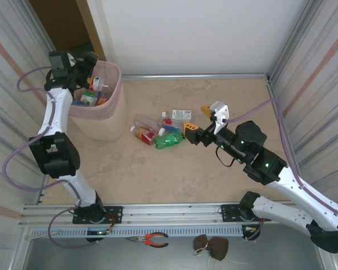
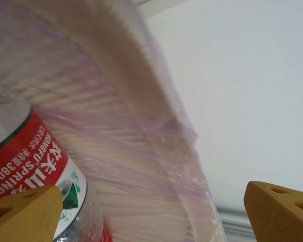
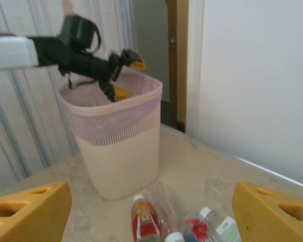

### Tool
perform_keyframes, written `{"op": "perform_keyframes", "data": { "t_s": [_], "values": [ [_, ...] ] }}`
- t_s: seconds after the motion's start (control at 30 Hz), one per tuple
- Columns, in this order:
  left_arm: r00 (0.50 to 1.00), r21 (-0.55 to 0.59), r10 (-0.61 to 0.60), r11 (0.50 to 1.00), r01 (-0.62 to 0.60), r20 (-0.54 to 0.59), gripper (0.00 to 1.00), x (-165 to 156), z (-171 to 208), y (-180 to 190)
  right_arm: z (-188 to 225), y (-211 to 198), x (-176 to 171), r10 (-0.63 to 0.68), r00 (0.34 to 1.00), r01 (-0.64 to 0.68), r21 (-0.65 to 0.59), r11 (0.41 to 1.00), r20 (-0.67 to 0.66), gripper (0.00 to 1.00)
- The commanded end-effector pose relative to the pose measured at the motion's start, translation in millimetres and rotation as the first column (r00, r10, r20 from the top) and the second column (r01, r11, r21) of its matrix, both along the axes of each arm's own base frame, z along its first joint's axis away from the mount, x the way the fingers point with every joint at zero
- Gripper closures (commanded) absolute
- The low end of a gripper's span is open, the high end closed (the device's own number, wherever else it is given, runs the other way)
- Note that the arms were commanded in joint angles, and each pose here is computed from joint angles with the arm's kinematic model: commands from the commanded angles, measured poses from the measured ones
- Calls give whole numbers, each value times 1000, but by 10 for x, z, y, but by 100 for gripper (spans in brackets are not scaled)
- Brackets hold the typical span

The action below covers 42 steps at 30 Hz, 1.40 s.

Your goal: Put the plastic bottles in the bin

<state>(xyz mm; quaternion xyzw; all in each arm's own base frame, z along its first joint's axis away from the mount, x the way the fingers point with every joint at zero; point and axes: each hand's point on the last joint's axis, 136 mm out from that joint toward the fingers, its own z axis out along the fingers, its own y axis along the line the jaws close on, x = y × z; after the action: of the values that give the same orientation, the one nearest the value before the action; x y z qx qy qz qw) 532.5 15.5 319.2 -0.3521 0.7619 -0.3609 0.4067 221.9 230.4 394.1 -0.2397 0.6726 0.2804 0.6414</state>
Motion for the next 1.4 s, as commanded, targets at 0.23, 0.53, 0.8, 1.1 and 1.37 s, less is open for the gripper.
{"op": "perform_keyframes", "data": {
  "t_s": [0.23, 0.53, 0.8, 1.1, 1.37],
  "values": [
    [937, 210, -261, 954, 214, 232, 10, -549, 699, -261, -581, -30, 329, -107, 973, 62, -218, 974, -203, 18],
    [893, 298, -364, 912, 283, 266, 12, -1181, 757, -349, -1277, 227, 454, -93, 919, -56, -360, 931, -383, 24],
    [888, 336, -401, 888, 315, 226, 12, -1579, 577, -453, -1959, 527, 265, 121, 874, -400, -554, 730, -471, 26],
    [879, 350, -434, 869, 350, 197, 12, -1831, 427, -537, -2560, 503, 398, 339, 843, -505, -830, 236, -417, 26],
    [873, 336, -444, 868, 365, 200, 12, -1900, 380, -572, -2820, 648, 715, 416, 794, -517, -852, 79, -443, 22]
  ]
}}
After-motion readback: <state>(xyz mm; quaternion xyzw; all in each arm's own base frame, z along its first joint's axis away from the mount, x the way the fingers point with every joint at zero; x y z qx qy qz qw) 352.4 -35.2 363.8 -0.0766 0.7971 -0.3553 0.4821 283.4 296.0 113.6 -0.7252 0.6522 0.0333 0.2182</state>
